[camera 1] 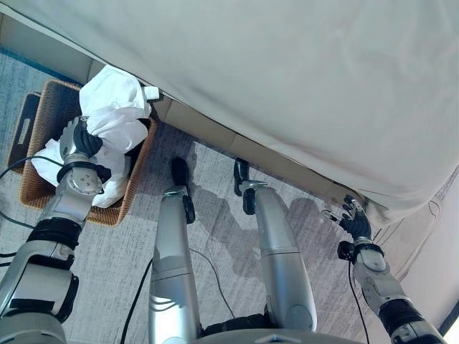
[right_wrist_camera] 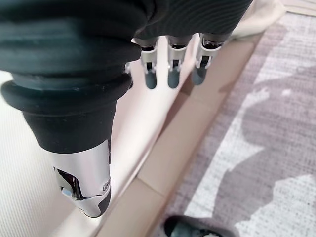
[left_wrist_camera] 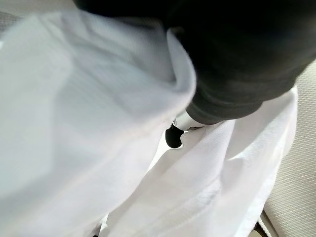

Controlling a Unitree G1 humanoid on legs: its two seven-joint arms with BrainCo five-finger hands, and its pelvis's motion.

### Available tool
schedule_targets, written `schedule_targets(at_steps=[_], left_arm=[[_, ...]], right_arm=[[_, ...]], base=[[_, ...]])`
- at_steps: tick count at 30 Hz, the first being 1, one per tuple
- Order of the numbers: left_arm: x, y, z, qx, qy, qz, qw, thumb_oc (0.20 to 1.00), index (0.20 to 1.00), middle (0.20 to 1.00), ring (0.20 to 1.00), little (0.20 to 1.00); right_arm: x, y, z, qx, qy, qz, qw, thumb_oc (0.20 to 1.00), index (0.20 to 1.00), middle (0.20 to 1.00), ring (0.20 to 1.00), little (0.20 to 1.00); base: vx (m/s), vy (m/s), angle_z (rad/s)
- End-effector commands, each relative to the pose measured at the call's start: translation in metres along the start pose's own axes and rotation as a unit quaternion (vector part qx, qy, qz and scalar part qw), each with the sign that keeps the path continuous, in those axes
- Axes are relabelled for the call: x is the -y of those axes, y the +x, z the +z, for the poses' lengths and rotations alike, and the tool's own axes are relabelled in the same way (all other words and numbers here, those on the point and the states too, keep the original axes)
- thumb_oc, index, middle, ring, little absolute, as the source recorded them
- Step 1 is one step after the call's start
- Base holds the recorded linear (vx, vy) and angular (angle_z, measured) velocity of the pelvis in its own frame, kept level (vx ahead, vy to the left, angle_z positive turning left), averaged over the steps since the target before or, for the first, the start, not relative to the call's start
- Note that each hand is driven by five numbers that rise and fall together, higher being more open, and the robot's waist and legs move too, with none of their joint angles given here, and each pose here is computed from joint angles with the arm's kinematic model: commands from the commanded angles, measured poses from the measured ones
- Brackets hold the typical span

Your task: Pick up clothes into the bucket

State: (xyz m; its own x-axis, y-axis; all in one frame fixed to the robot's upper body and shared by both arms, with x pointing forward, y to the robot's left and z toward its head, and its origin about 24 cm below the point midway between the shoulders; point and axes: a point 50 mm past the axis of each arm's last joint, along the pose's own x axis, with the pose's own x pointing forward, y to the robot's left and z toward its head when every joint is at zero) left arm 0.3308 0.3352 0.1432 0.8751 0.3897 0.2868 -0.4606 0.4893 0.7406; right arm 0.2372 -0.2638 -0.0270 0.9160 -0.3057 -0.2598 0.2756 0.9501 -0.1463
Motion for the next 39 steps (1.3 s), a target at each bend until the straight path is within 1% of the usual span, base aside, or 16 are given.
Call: schedule_targets(at_steps=[1,3,10,11,16,19,20,21,22,23,24,30,36,39], left_arm=[[-0.020,0.002,-0.011,-0.023,-0.012,0.047,0.999,0.200,0.200,0.200,0.200,0.200],[-0.017,-0.001,-0.024,-0.057,-0.016,0.046,0.997,0.200,0.200,0.200,0.200,0.200],[-0.012,-0.014,-0.045,-0.101,-0.029,0.046,0.993,0.200,0.200,0.200,0.200,0.200],[-0.012,-0.019,-0.058,-0.131,-0.029,0.047,0.990,0.200,0.200,0.200,0.200,0.200],[-0.009,-0.034,-0.070,-0.153,-0.065,0.056,0.985,0.200,0.200,0.200,0.200,0.200],[-0.008,-0.038,-0.073,-0.162,-0.076,0.060,0.982,0.200,0.200,0.200,0.200,0.200],[-0.006,-0.039,-0.074,-0.165,-0.087,0.061,0.981,0.200,0.200,0.200,0.200,0.200],[-0.002,-0.041,-0.074,-0.173,-0.116,0.066,0.976,0.203,0.203,0.203,0.203,0.203],[-0.001,-0.041,-0.073,-0.174,-0.124,0.065,0.975,0.329,0.329,0.329,0.329,0.329],[-0.001,-0.041,-0.073,-0.173,-0.130,0.066,0.974,0.501,0.501,0.501,0.501,0.501],[-0.001,-0.040,-0.072,-0.172,-0.133,0.067,0.974,1.000,1.000,1.000,1.000,1.000],[0.001,-0.038,-0.070,-0.175,-0.136,0.069,0.973,1.000,1.000,1.000,1.000,1.000],[0.003,-0.038,-0.070,-0.175,-0.122,0.061,0.975,1.000,1.000,1.000,1.000,1.000],[0.003,-0.042,-0.076,-0.183,-0.093,0.053,0.977,1.000,1.000,1.000,1.000,1.000]], right_arm=[[0.008,-0.006,0.000,0.013,-0.004,-0.009,1.000,1.000,1.000,1.000,1.000,1.000],[0.006,-0.006,0.000,0.013,-0.002,-0.006,1.000,1.000,1.000,1.000,1.000,1.000],[0.006,-0.007,-0.001,0.010,0.001,-0.004,1.000,1.000,1.000,1.000,1.000,1.000],[0.006,-0.006,-0.001,0.009,0.003,-0.004,1.000,1.000,1.000,1.000,1.000,1.000],[0.008,-0.008,-0.004,0.004,0.011,-0.008,1.000,1.000,1.000,1.000,1.000,1.000],[0.009,-0.007,-0.003,0.005,0.011,-0.009,1.000,1.000,1.000,1.000,1.000,1.000],[0.009,-0.007,-0.003,0.005,0.011,-0.011,1.000,1.000,1.000,1.000,1.000,1.000],[0.009,-0.006,-0.001,0.008,0.013,-0.011,1.000,1.000,1.000,1.000,1.000,1.000],[0.009,-0.006,-0.001,0.007,0.015,-0.013,1.000,1.000,1.000,1.000,1.000,1.000],[0.009,-0.005,0.000,0.009,0.014,-0.014,1.000,1.000,1.000,1.000,1.000,1.000],[0.009,-0.005,0.000,0.009,0.015,-0.014,1.000,1.000,1.000,1.000,1.000,1.000],[0.010,-0.003,0.001,0.008,0.013,-0.019,1.000,1.000,1.000,1.000,1.000,1.000],[0.010,-0.002,0.001,0.007,0.008,-0.021,1.000,1.000,1.000,1.000,1.000,1.000],[0.011,-0.002,0.001,0.005,0.005,-0.021,1.000,1.000,1.000,1.000,1.000,1.000]], base=[[-0.04,0.016,-0.01],[-0.04,0.008,-0.01],[0.00,0.002,0.00],[0.00,0.000,0.00],[-0.01,-0.001,0.00],[0.00,0.000,0.00],[0.00,0.000,0.00],[0.00,0.000,0.00],[0.00,0.000,0.00],[0.00,0.000,0.00],[0.00,0.000,0.00],[0.00,0.000,0.00],[0.00,0.000,0.00],[0.00,0.000,0.00]])
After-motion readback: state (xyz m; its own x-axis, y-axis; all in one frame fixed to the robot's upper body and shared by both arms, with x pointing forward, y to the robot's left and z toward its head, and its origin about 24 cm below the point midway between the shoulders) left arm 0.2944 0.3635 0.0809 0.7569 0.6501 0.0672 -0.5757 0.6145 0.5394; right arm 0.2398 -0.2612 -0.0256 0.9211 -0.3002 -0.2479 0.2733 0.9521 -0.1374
